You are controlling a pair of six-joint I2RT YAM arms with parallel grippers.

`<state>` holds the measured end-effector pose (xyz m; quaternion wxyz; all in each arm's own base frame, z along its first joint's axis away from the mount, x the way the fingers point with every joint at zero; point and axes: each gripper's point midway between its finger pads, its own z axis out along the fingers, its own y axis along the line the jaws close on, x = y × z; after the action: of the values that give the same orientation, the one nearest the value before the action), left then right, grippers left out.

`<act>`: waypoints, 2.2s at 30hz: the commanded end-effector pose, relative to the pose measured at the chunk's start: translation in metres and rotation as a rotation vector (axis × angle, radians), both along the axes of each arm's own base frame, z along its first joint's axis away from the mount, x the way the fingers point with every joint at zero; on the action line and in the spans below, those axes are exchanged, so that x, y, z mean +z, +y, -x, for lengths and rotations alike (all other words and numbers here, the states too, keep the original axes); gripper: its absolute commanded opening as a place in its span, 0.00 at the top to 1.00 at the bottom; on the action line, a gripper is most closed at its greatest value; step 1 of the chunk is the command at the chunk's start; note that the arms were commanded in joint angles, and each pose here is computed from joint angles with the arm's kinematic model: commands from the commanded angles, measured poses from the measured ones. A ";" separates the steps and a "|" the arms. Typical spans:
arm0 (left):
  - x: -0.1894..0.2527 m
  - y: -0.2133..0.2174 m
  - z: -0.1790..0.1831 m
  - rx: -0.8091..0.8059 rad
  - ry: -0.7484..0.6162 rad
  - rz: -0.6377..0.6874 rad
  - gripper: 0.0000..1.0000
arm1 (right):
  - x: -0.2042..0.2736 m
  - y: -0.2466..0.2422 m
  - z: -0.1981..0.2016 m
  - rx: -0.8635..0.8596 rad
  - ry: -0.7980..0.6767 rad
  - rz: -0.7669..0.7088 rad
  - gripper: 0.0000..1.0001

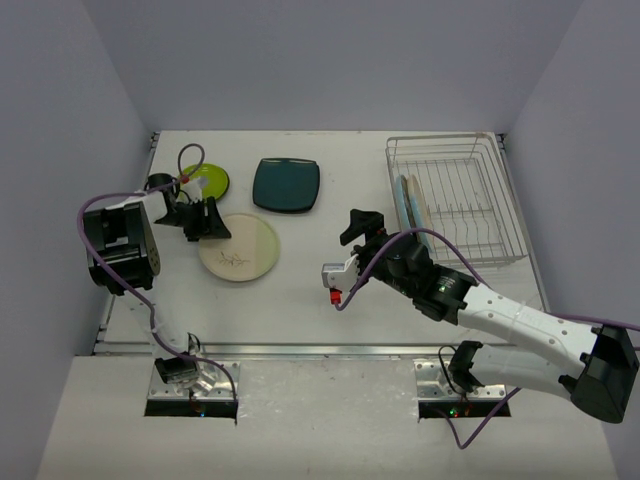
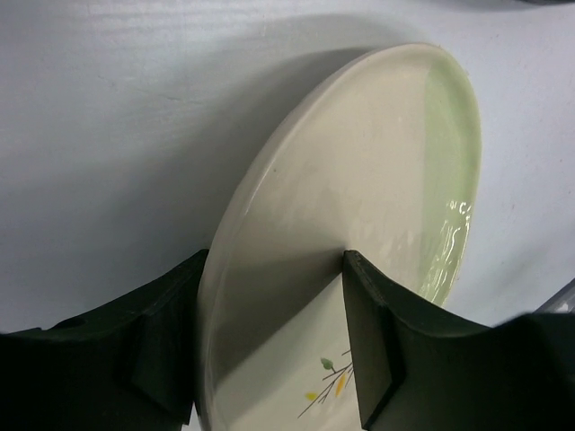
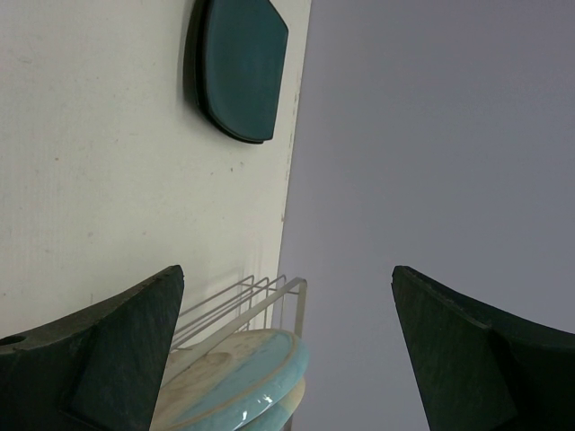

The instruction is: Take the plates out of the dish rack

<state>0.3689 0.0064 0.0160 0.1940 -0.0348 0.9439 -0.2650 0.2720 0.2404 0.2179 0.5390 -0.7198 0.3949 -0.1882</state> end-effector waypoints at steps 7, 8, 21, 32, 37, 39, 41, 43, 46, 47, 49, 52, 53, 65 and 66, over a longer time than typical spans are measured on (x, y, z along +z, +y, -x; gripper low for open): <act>-0.040 0.057 0.045 -0.076 0.206 -0.349 0.42 | 0.026 0.000 -0.002 -0.010 -0.034 -0.062 0.01; -0.039 0.061 0.044 -0.062 0.205 -0.367 0.42 | 0.026 0.000 -0.002 -0.010 -0.034 -0.062 0.01; -0.009 0.075 0.021 -0.003 0.087 -0.446 0.34 | 0.043 -0.007 -0.012 -0.095 -0.002 -0.149 0.01; 0.221 0.005 -0.018 -0.079 -0.706 -0.493 0.30 | 0.052 -0.131 -0.051 -0.804 0.550 -0.759 0.01; 0.249 -0.024 -0.010 -0.120 -0.791 -0.558 0.28 | 0.025 -0.164 -0.056 -0.983 0.725 -0.875 0.14; 0.248 -0.035 -0.010 -0.142 -0.793 -0.569 0.28 | 0.016 -0.164 -0.057 -1.013 0.779 -0.872 0.19; 0.244 -0.039 -0.011 -0.146 -0.784 -0.573 0.28 | -0.002 -0.161 -0.063 -1.058 0.873 -0.854 0.24; 0.245 -0.041 -0.012 -0.141 -0.782 -0.570 0.28 | -0.006 -0.158 -0.067 -1.057 0.893 -0.847 0.28; 0.243 -0.039 -0.012 -0.125 -0.766 -0.571 0.28 | -0.008 -0.153 -0.074 -1.042 0.912 -0.845 0.29; 0.242 -0.039 -0.012 -0.121 -0.760 -0.571 0.28 | -0.009 -0.153 -0.076 -1.045 0.915 -0.844 0.29; 0.240 -0.039 -0.011 -0.115 -0.747 -0.567 0.28 | -0.013 -0.154 -0.080 -1.056 0.914 -0.834 0.29; 0.238 -0.037 -0.009 -0.101 -0.732 -0.564 0.28 | -0.018 -0.160 -0.089 -1.080 0.878 -0.815 0.31; 0.237 -0.036 -0.008 -0.098 -0.729 -0.568 0.28 | -0.019 -0.162 -0.092 -1.089 0.867 -0.810 0.32; 0.233 -0.033 -0.006 -0.088 -0.709 -0.578 0.28 | -0.007 -0.151 -0.089 -0.995 0.897 -0.844 0.32; 0.232 -0.033 -0.006 -0.089 -0.708 -0.579 0.28 | -0.001 -0.147 -0.086 -0.962 0.907 -0.862 0.31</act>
<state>0.3738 -0.0268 0.2397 0.4796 0.1620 0.8624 0.0027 0.3521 0.0845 0.1756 0.3508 -0.1999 0.9136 0.0492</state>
